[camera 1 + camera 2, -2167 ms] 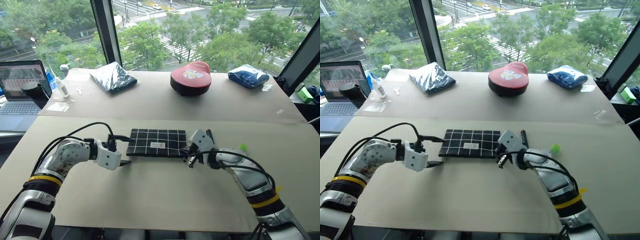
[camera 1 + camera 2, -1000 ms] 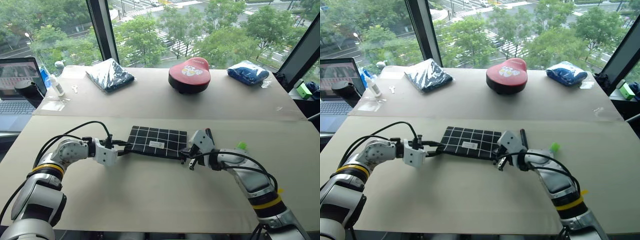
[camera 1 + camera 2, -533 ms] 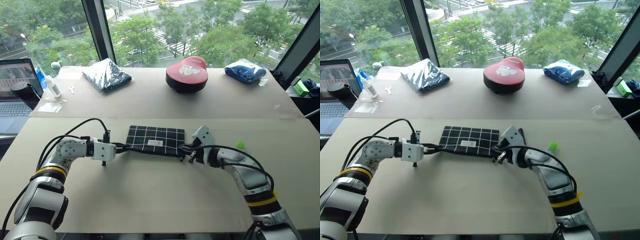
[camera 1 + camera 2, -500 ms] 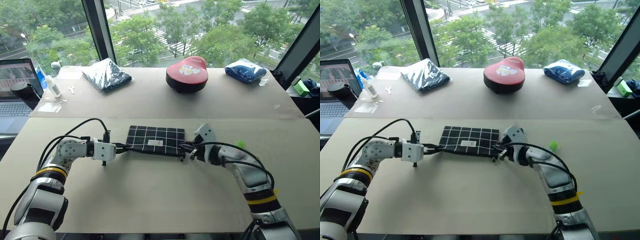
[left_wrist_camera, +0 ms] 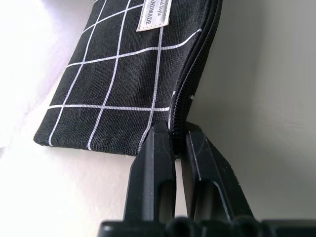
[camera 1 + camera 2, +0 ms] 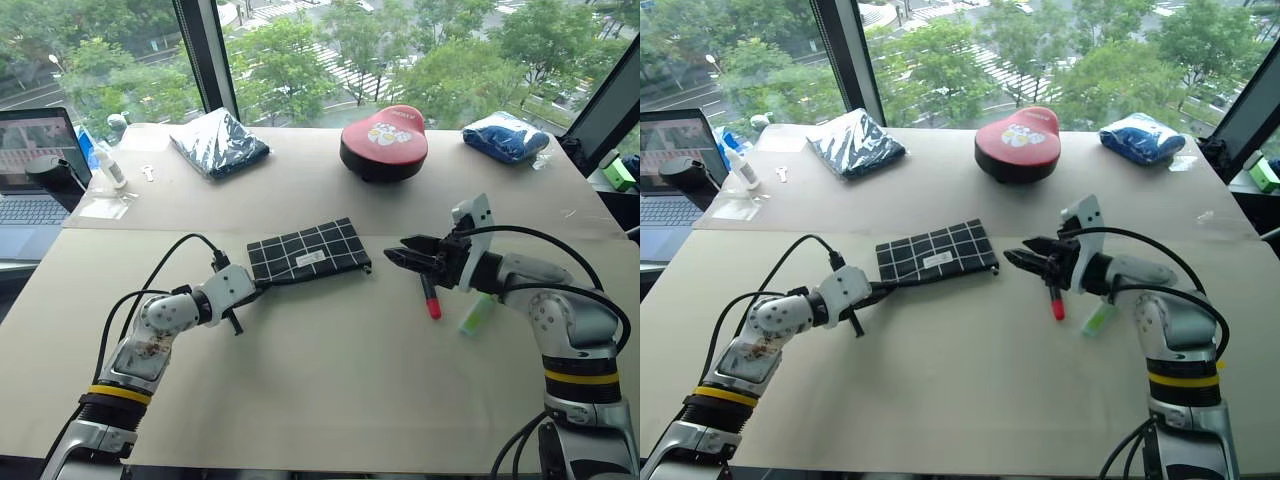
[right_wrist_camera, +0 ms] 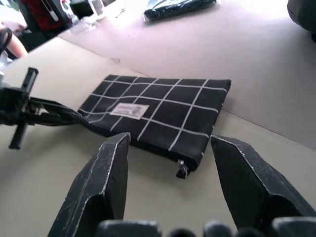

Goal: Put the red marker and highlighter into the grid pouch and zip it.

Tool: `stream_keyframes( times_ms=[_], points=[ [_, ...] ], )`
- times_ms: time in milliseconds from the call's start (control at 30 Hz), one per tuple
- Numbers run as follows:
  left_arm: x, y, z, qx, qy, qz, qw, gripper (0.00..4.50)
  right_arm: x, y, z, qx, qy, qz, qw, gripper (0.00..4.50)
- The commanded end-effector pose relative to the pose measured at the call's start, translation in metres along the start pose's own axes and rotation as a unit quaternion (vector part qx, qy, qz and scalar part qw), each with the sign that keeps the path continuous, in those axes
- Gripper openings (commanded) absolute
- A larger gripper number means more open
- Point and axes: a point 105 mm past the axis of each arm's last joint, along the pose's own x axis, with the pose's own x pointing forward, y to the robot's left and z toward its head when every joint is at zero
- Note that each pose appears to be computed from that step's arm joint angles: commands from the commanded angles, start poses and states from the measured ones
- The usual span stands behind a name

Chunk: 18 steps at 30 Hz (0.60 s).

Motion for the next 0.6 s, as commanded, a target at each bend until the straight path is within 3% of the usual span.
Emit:
stream_keyframes(
  times_ms=[33, 433, 600],
  points=[
    [-0.004, 0.001, 0.016, -0.041, 0.009, 0.032, 0.999, 0.00, 0.016, -0.005, -0.015, -0.104, 0.034, -0.032, 0.993, 2.90],
    [-0.015, 0.011, 0.061, -0.123, -0.026, 0.055, 0.990, 0.00, 0.048, -0.020, -0.009, -0.142, 0.014, -0.055, 0.988, 2.90],
    [-0.015, 0.012, 0.068, -0.140, -0.032, 0.054, 0.988, 0.00, 0.059, -0.025, 0.000, -0.137, -0.001, -0.067, 0.988, 2.90]
  ],
)
